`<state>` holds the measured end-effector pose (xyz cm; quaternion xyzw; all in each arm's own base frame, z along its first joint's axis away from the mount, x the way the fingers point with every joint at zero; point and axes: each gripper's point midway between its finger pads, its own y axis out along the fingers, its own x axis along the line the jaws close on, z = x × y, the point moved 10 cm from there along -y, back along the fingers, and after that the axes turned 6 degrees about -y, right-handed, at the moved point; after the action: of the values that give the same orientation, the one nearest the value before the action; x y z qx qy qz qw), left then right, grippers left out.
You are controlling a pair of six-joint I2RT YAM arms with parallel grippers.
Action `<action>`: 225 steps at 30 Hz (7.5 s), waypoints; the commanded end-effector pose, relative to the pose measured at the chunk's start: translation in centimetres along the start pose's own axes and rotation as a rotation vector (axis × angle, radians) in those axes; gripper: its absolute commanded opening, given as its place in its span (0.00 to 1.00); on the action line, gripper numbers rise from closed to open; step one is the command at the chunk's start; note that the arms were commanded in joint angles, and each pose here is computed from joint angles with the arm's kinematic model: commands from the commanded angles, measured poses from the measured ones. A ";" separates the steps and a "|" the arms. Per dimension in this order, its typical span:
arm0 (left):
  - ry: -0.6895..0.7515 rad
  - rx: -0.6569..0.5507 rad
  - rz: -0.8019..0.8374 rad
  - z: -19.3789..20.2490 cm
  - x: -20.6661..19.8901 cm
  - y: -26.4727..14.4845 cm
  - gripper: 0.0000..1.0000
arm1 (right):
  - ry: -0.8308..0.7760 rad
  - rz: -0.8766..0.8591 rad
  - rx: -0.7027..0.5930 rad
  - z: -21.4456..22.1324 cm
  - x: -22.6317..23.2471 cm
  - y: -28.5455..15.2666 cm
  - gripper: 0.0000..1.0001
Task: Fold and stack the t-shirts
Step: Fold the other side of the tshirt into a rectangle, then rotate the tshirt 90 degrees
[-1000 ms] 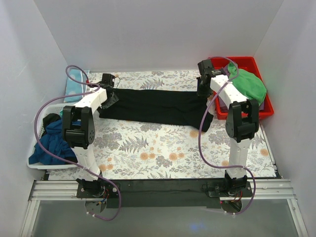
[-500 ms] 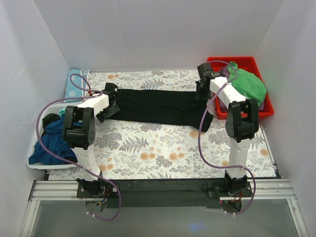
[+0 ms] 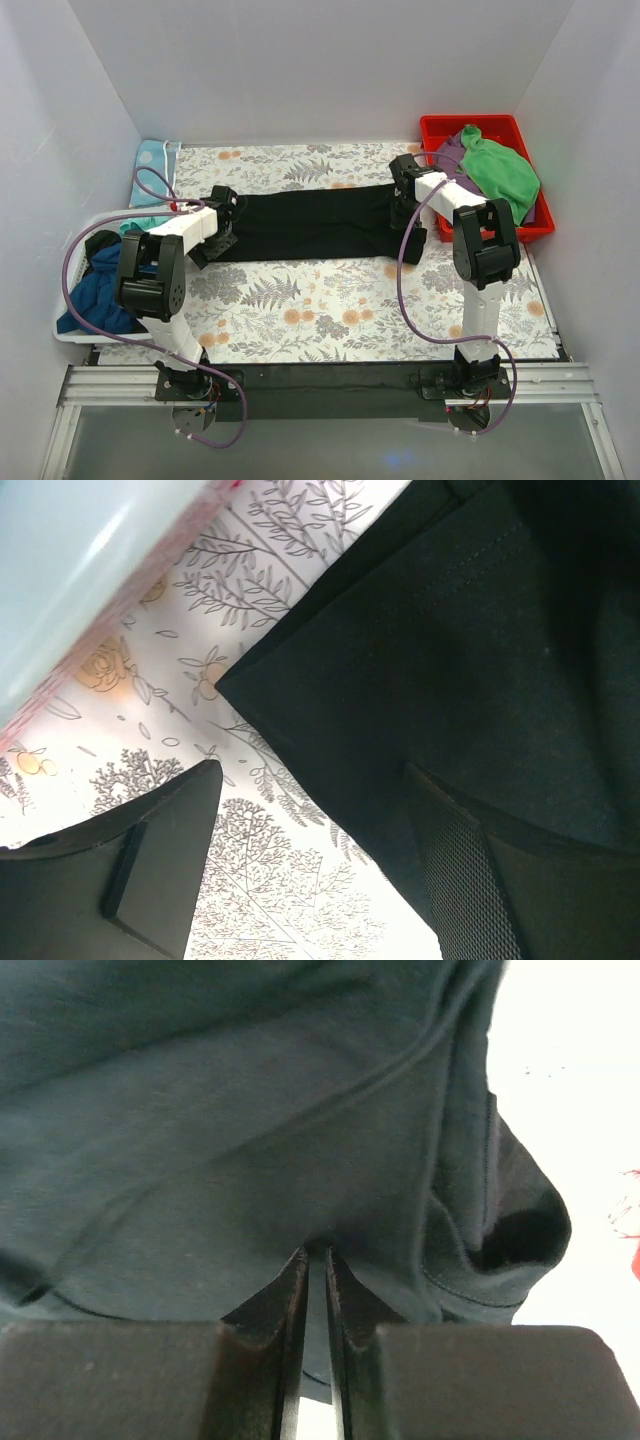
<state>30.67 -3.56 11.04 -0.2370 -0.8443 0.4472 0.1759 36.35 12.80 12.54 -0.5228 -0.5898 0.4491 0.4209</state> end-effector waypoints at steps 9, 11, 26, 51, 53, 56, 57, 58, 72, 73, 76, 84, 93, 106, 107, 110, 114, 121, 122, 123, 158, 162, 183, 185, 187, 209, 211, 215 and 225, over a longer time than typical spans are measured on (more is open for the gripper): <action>0.058 -0.023 -0.122 -0.6 2.0 0.1 0.71 | 0.008 0.032 -0.102 -4.1 0.3 0.0 0.16; 0.054 -0.022 -0.110 -0.8 1.7 -0.1 0.71 | 0.001 0.025 -0.135 -5.7 0.6 0.1 0.16; 0.070 -0.017 -0.031 -1.1 1.5 -0.8 0.72 | -0.056 -0.219 -0.378 -14.2 2.2 0.8 0.16; 0.057 -0.062 0.214 -3.8 -1.3 -3.6 0.74 | -0.067 -0.228 -0.343 -3.6 -0.7 -5.8 0.21; 0.050 -0.076 0.251 -4.1 -1.8 -4.4 0.75 | -0.060 -0.208 -0.277 -1.5 -1.0 -4.6 0.20; 0.047 -0.087 0.293 -4.4 -2.3 -5.3 0.75 | -0.053 -0.178 -0.241 -0.3 -1.3 -3.7 0.20; 0.058 -0.086 0.306 -4.3 -2.4 -5.4 0.76 | -0.043 -0.167 -0.220 0.2 -1.4 -3.1 0.20; 0.060 -0.076 0.321 -4.2 -2.6 -5.4 0.76 | -0.040 -0.161 -0.213 0.3 -1.5 -2.9 0.19; 0.185 0.073 0.269 1.0 -3.5 -0.9 0.77 | 0.002 0.041 -0.091 -0.1 -2.7 1.7 0.16; 0.197 0.084 0.256 1.5 -3.3 -0.6 0.77 | 0.002 0.059 -0.082 -0.1 -2.7 1.9 0.16; 0.230 0.101 0.195 2.4 -2.5 0.3 0.77 | 0.010 0.149 -0.085 -0.6 -3.4 2.4 0.15; 0.287 0.123 0.065 3.9 -0.7 1.9 0.77 | -0.013 0.431 -0.105 -3.8 -5.6 3.2 0.11; 0.298 0.091 0.106 2.9 -1.2 1.0 0.77 | 0.020 0.439 -0.210 -7.5 -6.2 0.7 0.09; 0.251 -0.033 0.383 -3.0 -6.6 -5.8 0.77 | -0.069 0.160 -0.362 -8.4 -0.1 -5.4 0.15; 0.250 -0.040 0.403 -3.4 -7.0 -6.3 0.77 | -0.077 0.138 -0.353 -8.4 0.4 -5.1 0.15; 0.254 -0.030 0.440 -3.5 -7.7 -6.9 0.77 | -0.093 0.079 -0.317 -8.5 1.7 -3.4 0.17; 0.265 -0.019 0.465 -3.2 -7.5 -7.4 0.77 | -0.082 0.040 -0.268 -9.0 2.4 -0.4 0.17; 0.272 -0.016 0.488 -2.9 -6.4 -8.1 0.78 | -0.097 0.062 -0.234 -10.4 2.8 3.8 0.17; 0.274 -0.014 0.488 -2.9 -6.3 -8.2 0.78 | -0.098 0.064 -0.240 -10.7 2.8 3.9 0.17; 0.277 -0.008 0.488 -2.9 -6.2 -8.3 0.77 | -0.100 0.066 -0.225 -10.6 2.8 4.8 0.18; 0.133 -0.051 0.379 -4.9 -5.7 -8.7 0.80 | -0.425 -0.297 -0.843 -11.3 15.7 -13.8 0.62; 0.104 -0.026 0.334 -6.5 -6.2 -6.5 0.80 | -0.490 -0.223 -0.730 -5.6 18.7 -13.6 0.58; 0.027 -0.020 0.381 -14.2 -8.4 -4.7 0.81 | -0.729 -0.707 -0.410 3.6 31.7 -6.9 0.51; -0.010 -0.016 0.389 -14.6 -8.1 -5.0 0.81 | -0.751 -0.702 -0.386 4.3 32.6 -5.3 0.51; -0.077 -0.020 0.380 -15.9 -7.1 -4.6 0.81 | -0.775 -0.721 -0.400 4.4 33.6 -4.6 0.51; -0.121 -0.001 0.409 -16.9 -5.4 -3.5 0.85 | -0.837 -0.742 -0.430 5.3 36.8 -2.3 0.49; -0.115 0.001 0.400 -16.8 -5.2 -3.4 0.84 | -0.827 -0.740 -0.439 4.8 36.9 -2.1 0.49; -0.107 0.004 0.396 -16.4 -5.0 -3.2 0.85 | -0.818 -0.741 -0.477 3.9 36.6 -3.5 0.48; -0.112 0.018 0.401 -16.1 -4.8 -3.3 0.85 | -0.771 -0.687 -0.467 2.0 35.9 0.6 0.49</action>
<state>43.08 2.95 19.25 -0.3566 -0.7853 0.5025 0.0609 28.79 47.91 13.45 -0.1595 -0.9163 0.3202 0.1799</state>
